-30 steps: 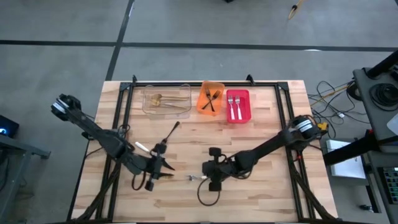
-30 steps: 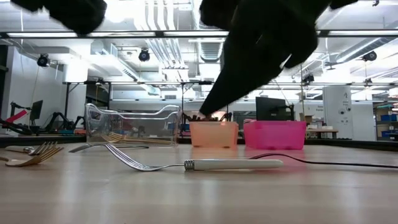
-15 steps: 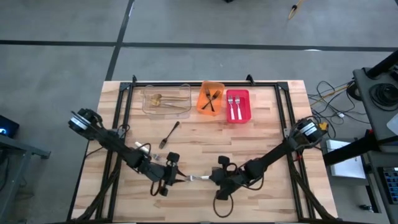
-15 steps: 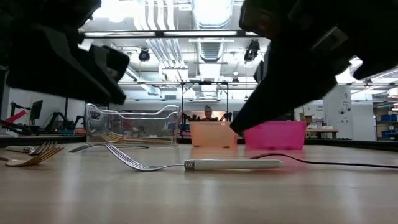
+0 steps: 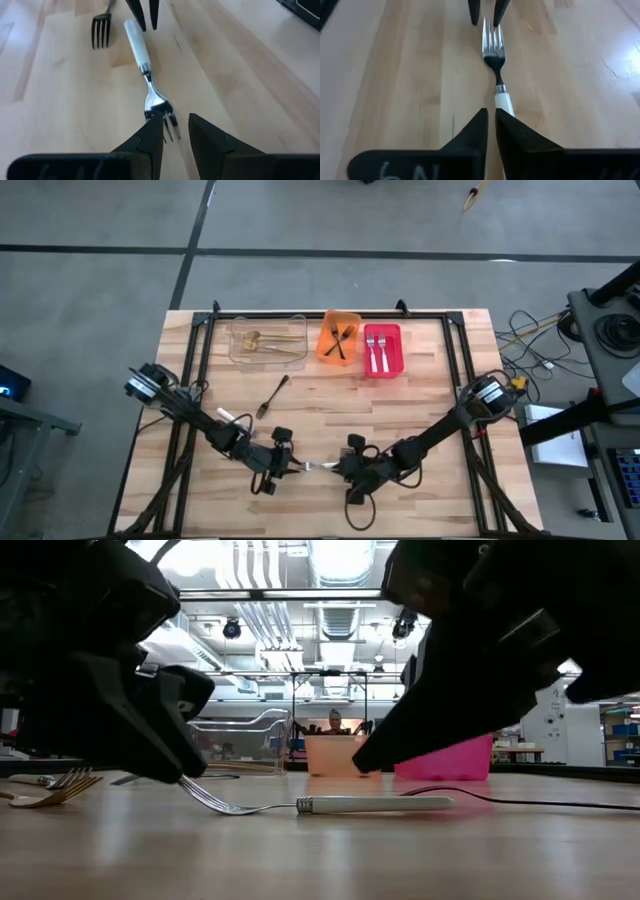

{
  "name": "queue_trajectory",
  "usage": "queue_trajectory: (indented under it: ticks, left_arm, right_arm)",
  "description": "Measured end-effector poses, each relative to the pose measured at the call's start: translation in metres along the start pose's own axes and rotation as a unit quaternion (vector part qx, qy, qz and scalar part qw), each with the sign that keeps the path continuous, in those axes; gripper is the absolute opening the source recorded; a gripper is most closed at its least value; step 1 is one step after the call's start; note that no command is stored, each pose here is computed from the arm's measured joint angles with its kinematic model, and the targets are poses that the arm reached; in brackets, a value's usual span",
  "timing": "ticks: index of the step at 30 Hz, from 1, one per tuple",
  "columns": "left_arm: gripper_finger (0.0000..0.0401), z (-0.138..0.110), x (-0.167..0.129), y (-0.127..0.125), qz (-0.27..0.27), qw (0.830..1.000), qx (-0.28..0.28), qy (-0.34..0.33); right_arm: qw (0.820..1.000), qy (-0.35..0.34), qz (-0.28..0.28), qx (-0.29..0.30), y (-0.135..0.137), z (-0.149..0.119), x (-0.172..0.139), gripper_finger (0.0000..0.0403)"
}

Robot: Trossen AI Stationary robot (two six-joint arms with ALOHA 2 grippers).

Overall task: Sort silverware by color (type)
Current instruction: Put the white fork into the red bin

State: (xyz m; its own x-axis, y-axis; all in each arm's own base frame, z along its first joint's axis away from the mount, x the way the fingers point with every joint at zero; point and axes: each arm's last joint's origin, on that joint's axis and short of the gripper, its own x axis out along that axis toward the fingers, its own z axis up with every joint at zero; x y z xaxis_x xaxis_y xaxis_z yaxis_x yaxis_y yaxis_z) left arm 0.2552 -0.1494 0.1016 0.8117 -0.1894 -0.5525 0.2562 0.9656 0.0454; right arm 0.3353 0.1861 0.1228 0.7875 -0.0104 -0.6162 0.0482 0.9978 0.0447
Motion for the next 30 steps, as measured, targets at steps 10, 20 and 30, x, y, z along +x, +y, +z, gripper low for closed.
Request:
queue_trajectory:
  ticks: [10,20,30]
  left_arm:
    - [0.0075,-0.007,0.004,0.0,0.003,1.0,-0.017,0.01]
    - [0.0075,-0.012,0.003,0.002,0.007,1.0,-0.022,0.021]
    - [0.0075,-0.016,0.002,0.002,0.01,0.999,-0.025,0.03]
  right_arm:
    - [0.999,-0.006,-0.042,-0.016,-0.002,-0.006,0.012,0.0124]
    - [0.998,-0.016,-0.049,-0.032,-0.011,0.001,0.015,0.0161]
    - [0.995,-0.025,-0.049,-0.088,-0.005,0.033,0.015,0.0162]
